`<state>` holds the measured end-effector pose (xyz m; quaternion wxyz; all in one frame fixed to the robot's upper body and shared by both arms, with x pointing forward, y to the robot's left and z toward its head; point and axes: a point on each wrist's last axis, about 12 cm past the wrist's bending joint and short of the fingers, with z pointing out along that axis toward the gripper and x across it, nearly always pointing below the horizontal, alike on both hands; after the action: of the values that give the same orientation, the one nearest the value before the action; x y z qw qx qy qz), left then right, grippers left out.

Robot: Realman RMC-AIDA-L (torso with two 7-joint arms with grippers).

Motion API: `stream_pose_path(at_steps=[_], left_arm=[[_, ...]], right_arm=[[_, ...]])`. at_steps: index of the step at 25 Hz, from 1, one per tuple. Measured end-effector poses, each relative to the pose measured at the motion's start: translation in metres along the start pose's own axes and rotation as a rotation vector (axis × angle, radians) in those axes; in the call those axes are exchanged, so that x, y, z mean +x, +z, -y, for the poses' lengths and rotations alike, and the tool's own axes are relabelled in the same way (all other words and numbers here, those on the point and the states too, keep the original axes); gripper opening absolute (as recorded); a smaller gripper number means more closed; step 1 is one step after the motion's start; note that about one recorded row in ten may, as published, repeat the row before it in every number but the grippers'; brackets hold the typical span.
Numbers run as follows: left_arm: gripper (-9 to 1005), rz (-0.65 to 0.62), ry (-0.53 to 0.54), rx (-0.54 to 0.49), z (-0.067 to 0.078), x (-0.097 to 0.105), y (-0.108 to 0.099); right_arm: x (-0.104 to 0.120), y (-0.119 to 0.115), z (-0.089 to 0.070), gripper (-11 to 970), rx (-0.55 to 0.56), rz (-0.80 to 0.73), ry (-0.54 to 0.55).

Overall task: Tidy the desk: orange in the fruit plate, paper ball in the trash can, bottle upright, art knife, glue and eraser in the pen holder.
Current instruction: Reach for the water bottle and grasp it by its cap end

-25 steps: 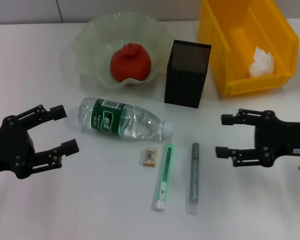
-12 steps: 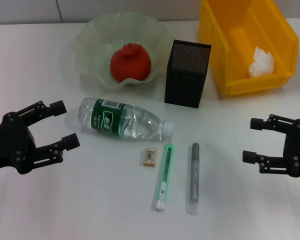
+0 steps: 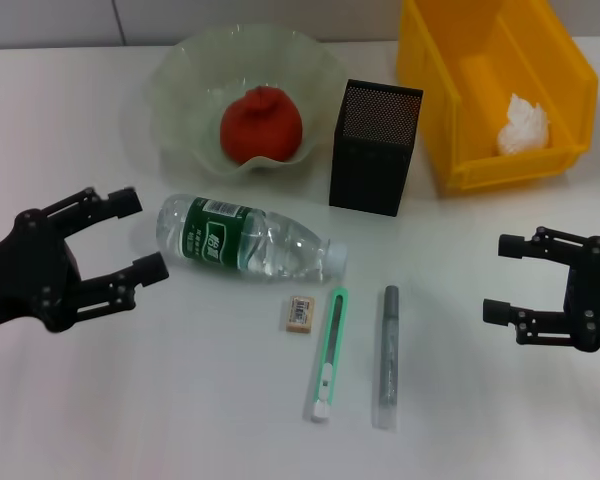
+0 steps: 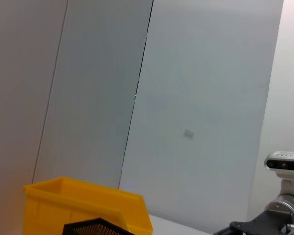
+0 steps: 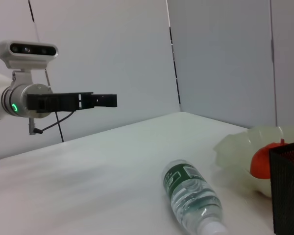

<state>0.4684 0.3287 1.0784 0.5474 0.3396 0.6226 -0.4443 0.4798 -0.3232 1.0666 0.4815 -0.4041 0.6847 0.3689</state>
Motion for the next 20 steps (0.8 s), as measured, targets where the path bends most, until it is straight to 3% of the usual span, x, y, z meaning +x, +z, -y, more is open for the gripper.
stream_pose_path(at_steps=[6,7,8,9,12,14,15,20], left_arm=[[844,0.011,0.021,0.018,-0.005,-0.004,0.014],[844,0.013,0.036,0.045,-0.014,-0.010,0.038],[843,0.013,0.036,0.045,-0.014,-0.010,0.038],[843,0.007,0.030,0.044,-0.019,-0.011,0.051],[841,0.007,0.030,0.044,-0.019,-0.011,0.051],[840,0.010,0.028,0.037,-0.027,-0.013,0.093],[840,0.010,0.032,0.030,-0.029,-0.014,0.100],[837,0.011,0.033,0.027,-0.030,-0.014,0.105]], right_arm=[[0.000,0.001,0.000,833,0.000,0.000,0.003],[0.000,0.001,0.000,833,0.000,0.000,0.003],[0.000,0.000,0.000,833,0.000,0.000,0.003],[0.000,0.001,0.000,833,0.000,0.000,0.004],[0.000,0.001,0.000,833,0.001,0.000,0.005],[0.000,0.001,0.000,833,0.001,0.000,0.006],[0.000,0.001,0.000,833,0.001,0.000,0.007],[0.000,0.001,0.000,833,0.003,0.001,0.009]])
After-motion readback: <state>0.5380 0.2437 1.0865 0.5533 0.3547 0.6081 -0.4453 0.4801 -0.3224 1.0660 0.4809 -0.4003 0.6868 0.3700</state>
